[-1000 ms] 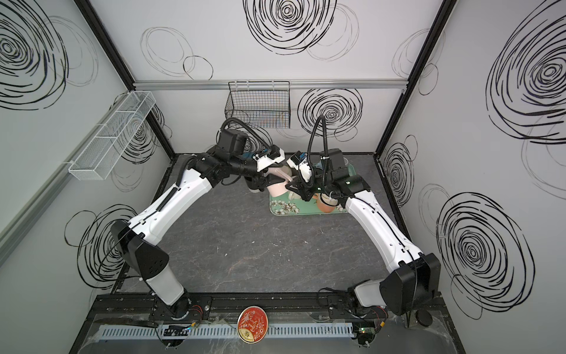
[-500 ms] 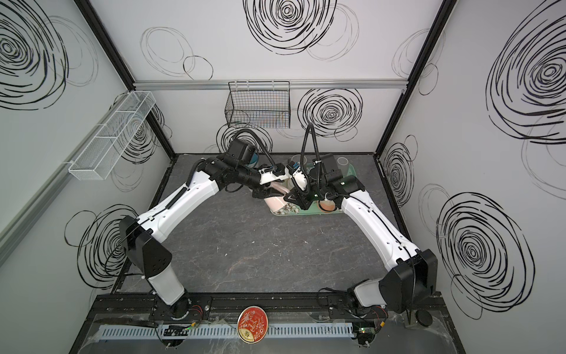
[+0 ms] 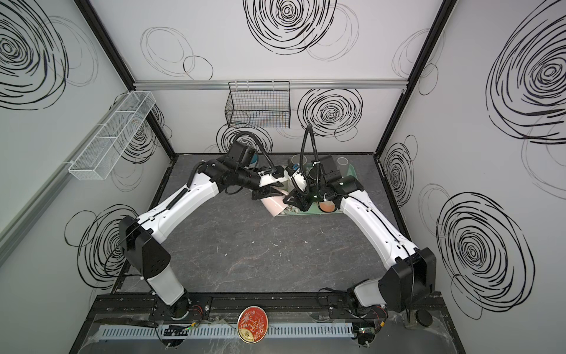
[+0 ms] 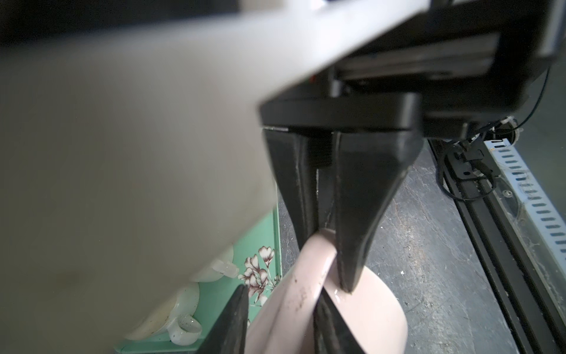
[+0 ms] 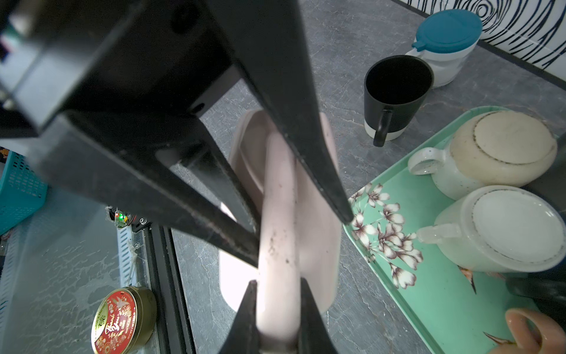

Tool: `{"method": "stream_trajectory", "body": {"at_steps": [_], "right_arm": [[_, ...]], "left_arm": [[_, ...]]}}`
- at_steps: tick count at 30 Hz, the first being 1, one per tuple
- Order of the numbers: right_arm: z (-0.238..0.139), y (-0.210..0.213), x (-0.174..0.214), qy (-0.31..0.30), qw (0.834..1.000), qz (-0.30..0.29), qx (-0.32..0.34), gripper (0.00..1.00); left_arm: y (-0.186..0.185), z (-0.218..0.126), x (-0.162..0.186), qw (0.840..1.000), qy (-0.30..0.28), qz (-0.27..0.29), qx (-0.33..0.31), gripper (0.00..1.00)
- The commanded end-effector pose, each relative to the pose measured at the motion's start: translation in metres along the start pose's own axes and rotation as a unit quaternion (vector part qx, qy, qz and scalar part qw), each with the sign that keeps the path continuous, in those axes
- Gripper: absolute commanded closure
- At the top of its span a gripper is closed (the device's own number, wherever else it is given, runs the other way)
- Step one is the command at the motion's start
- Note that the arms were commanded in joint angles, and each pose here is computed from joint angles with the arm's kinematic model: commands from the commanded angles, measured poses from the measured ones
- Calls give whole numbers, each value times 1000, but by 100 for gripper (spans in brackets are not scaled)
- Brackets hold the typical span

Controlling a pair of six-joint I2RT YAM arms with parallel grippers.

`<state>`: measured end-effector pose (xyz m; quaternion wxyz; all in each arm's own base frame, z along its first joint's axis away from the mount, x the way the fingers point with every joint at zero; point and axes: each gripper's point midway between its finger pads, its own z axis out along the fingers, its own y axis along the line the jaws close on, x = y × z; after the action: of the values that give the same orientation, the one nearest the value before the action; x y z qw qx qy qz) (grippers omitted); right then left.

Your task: Turn the mug right side up

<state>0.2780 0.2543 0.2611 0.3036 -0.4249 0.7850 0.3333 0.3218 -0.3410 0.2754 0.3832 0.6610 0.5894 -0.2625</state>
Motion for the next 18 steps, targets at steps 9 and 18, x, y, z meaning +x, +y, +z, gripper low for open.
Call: {"method": "stream_trajectory", "body": {"at_steps": [9,18], "right_arm": [[-22,13,-53,-102,993,-46,-23,100],[-25,10,-57,-125,991,-8,-41,100]], "left_arm": [[-14,41,26,998,61,3,-32,70],[-6,42,20,985,61,76,-140,85]]}}
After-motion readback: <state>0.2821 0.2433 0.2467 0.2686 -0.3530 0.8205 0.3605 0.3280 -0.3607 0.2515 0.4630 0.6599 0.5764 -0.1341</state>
